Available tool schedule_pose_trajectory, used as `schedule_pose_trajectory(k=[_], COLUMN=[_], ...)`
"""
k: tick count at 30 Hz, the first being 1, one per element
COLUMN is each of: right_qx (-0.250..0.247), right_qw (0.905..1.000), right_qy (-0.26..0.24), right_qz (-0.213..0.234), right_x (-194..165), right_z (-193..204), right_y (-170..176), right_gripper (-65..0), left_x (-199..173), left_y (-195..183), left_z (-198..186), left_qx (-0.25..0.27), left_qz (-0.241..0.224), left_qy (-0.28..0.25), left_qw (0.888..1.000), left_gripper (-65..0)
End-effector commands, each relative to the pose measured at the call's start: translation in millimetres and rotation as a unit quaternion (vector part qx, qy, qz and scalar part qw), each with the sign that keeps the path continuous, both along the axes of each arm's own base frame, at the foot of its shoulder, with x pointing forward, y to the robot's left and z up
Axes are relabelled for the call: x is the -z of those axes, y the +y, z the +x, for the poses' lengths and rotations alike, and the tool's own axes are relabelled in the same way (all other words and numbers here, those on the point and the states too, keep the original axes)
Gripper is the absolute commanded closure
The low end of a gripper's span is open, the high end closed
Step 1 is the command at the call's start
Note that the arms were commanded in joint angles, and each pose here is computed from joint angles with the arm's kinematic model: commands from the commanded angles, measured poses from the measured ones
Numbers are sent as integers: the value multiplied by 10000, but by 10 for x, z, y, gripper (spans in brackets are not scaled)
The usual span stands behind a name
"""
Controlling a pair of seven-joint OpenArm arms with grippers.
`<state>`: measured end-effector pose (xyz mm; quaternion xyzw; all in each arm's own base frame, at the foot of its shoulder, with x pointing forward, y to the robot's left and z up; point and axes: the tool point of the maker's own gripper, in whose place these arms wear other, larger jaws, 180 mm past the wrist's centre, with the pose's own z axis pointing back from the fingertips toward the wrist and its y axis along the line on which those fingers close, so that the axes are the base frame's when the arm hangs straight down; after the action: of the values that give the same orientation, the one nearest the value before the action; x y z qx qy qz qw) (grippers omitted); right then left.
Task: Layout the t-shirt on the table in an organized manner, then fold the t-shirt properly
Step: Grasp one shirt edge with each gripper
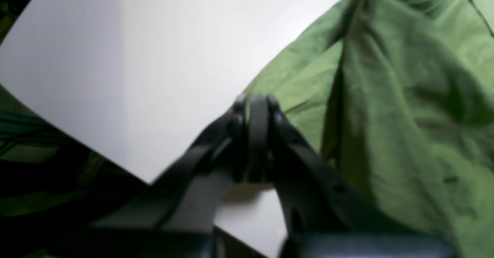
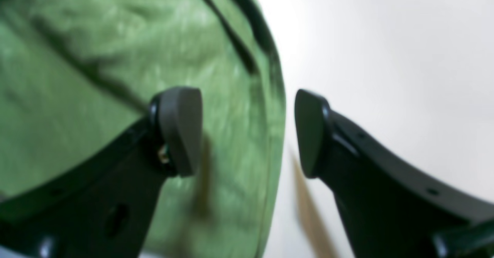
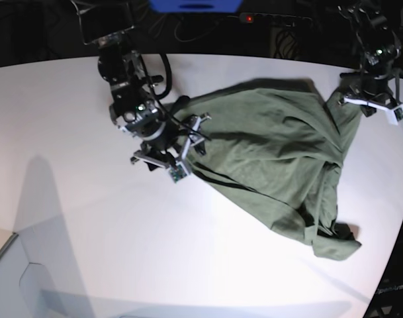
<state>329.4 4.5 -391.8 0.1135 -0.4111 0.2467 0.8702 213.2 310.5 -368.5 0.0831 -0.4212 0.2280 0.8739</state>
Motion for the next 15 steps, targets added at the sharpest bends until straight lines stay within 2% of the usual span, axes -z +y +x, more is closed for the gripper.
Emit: schedule_pose_trajectory(k=[1, 9, 15], right_qx=[0, -160, -98], right_qw=[9996, 9999, 9998], right_qy=[-227, -16, -78], right_qz=[146, -5, 128], right_x=[-147, 35, 192], right_z=[138, 336, 394], right_y=[58, 157, 125], right_gripper=[-378, -377, -373], left_x=[-43, 51, 177], left_y=[39, 49, 59], left_z=[-1, -60, -106], left_qx=[-5, -39, -95], left_qz=[83, 39, -57], left_qy=[-66, 66, 209], left_qw=[9999, 10000, 9997], left_gripper=[-3, -3, -3])
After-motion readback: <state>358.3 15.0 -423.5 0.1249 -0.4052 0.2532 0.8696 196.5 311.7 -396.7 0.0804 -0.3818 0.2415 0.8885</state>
